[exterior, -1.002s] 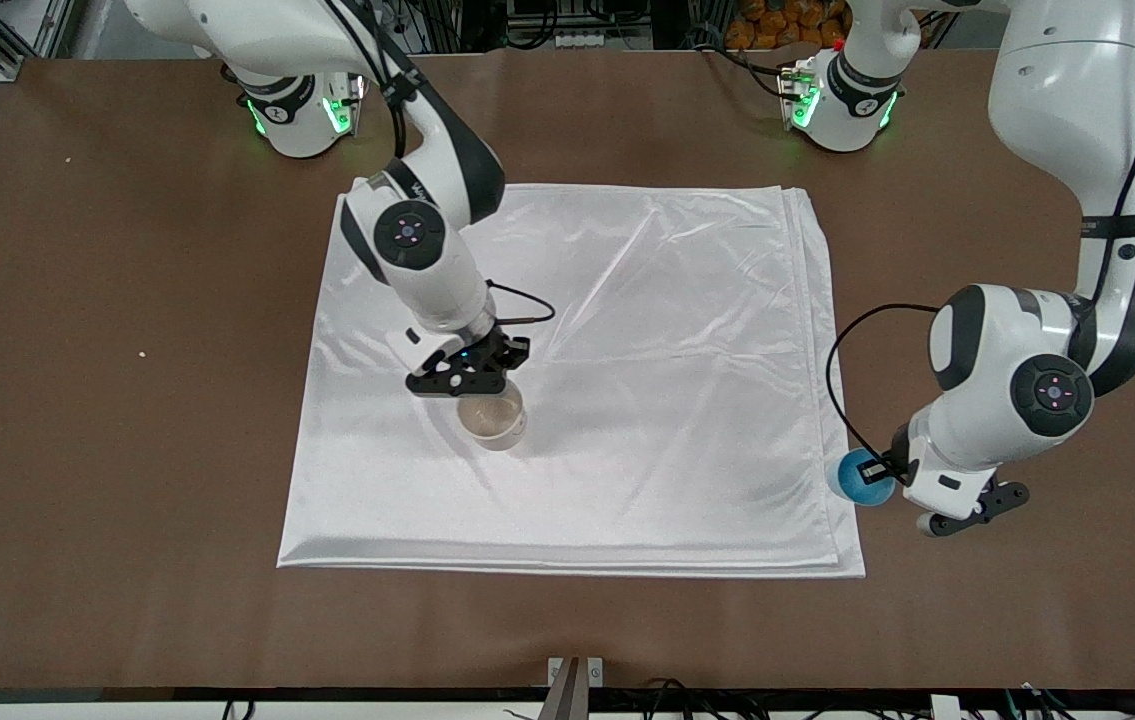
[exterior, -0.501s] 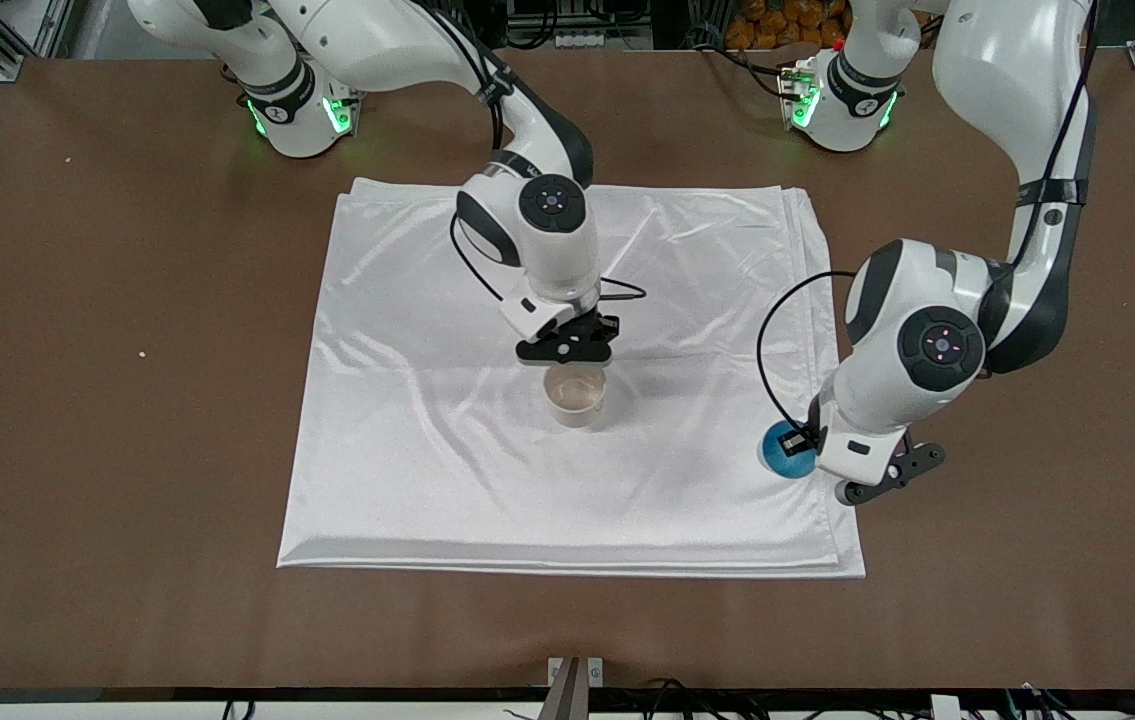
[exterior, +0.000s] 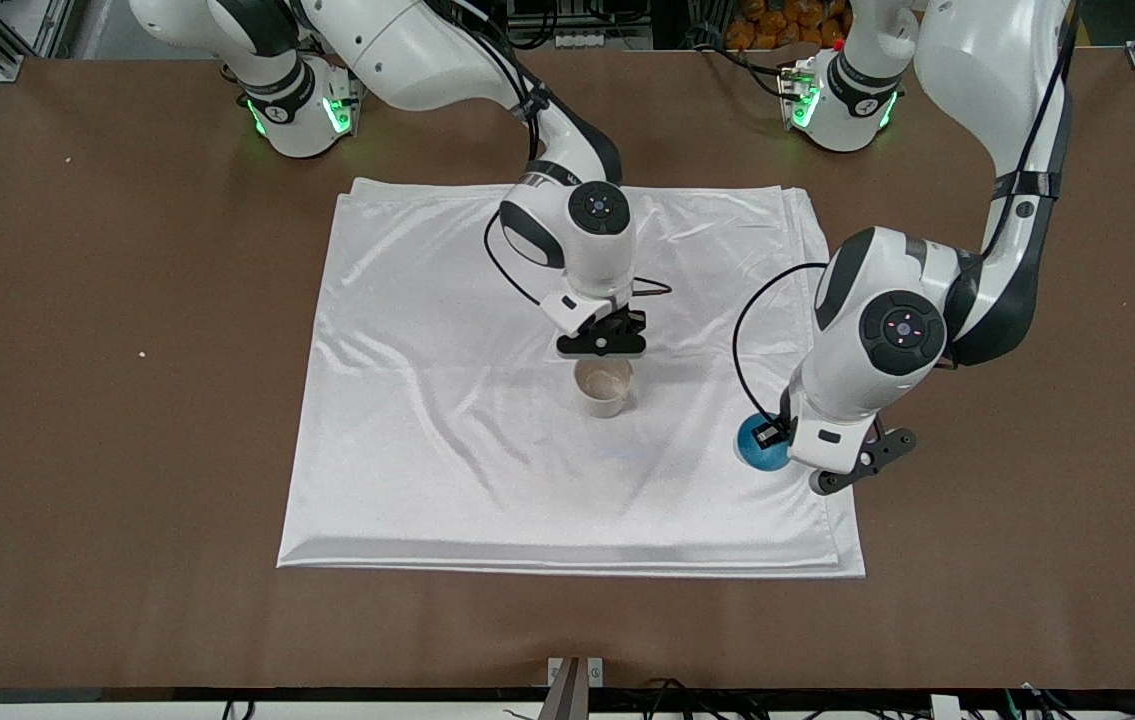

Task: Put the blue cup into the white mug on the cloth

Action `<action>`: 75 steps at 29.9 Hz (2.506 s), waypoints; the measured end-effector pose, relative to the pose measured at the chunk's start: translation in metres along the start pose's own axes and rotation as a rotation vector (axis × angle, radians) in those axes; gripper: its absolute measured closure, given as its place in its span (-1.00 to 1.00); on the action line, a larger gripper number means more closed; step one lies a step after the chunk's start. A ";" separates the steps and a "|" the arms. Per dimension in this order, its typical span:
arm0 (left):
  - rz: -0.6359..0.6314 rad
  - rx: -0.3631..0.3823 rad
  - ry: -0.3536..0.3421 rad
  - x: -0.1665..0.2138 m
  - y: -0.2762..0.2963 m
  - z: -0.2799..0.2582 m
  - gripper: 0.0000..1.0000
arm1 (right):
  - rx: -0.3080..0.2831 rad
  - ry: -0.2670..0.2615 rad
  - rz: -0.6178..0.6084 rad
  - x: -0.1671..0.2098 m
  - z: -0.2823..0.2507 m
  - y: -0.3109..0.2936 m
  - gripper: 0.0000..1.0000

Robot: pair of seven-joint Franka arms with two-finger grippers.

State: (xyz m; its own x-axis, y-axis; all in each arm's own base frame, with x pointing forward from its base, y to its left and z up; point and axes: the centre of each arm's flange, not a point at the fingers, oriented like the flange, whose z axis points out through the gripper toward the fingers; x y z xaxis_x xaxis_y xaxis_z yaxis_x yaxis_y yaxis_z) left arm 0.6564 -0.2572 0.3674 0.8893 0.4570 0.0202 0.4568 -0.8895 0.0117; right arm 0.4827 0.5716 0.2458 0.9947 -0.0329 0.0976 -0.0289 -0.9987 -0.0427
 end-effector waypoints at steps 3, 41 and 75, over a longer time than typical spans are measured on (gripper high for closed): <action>-0.003 0.000 0.000 -0.008 0.007 0.000 0.91 | -0.004 0.009 0.014 0.002 -0.003 -0.001 0.19; 0.009 -0.034 0.002 -0.163 0.120 0.025 0.91 | -0.177 -0.095 0.029 0.079 -0.321 0.178 -1.00; 0.045 -0.014 -0.014 -0.186 0.135 0.081 0.91 | -0.131 -0.214 0.036 0.137 -0.308 0.484 -1.00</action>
State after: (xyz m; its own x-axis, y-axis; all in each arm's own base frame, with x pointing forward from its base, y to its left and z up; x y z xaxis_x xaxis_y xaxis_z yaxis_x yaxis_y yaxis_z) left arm 0.5544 -0.4630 0.2841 0.9091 0.4166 0.0071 0.4163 -0.9089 0.0255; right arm 0.5744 0.0713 0.5451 0.9906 -0.0737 -0.1150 -0.0638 -0.9941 0.0878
